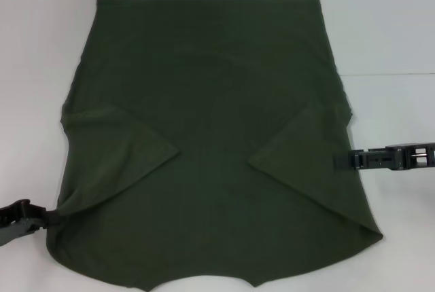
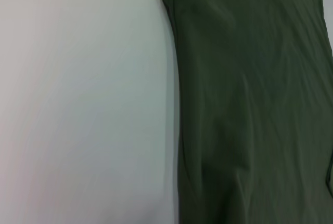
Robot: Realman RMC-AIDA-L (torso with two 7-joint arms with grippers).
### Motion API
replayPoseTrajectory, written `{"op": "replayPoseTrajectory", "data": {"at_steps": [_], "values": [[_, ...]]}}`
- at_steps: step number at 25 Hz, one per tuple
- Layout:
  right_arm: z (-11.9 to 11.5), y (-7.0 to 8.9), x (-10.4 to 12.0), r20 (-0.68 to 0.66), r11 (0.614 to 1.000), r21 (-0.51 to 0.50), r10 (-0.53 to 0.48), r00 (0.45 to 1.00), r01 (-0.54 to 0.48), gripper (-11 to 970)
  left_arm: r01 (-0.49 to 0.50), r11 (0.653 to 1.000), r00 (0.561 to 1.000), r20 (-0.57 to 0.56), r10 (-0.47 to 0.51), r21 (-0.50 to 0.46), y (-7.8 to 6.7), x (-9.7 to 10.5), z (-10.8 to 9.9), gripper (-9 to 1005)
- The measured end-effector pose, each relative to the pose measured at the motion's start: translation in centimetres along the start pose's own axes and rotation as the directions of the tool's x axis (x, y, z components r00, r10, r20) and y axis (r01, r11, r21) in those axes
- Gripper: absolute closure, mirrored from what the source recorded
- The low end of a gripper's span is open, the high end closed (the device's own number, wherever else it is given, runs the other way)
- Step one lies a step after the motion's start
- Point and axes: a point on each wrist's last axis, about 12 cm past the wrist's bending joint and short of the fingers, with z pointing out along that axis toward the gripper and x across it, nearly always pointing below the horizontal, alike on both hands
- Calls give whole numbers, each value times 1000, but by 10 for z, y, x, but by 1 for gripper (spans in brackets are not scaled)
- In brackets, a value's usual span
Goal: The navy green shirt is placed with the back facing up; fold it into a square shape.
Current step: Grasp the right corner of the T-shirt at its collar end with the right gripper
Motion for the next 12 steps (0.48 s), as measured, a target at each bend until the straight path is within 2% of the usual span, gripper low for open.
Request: {"op": "replayPoseTrajectory", "data": {"at_steps": [3, 7, 8, 12], "values": [[-4, -4, -7, -49, 991, 55, 126, 991, -124, 68, -4, 1000, 1000, 3, 4, 1, -1, -2, 0, 968], [-13, -10, -15, -73, 952, 138, 284, 956, -272, 69, -17, 1000, 1000, 6, 17, 0, -3, -5, 1, 968], [-19, -12, -17, -75, 933, 167, 335, 939, -319, 70, -20, 1000, 1000, 7, 20, 0, -3, -5, 1, 969], [-27, -15, -15, -78, 904, 194, 402, 912, -381, 71, -30, 999, 999, 26, 30, 12, -5, -8, 1, 969]]}}
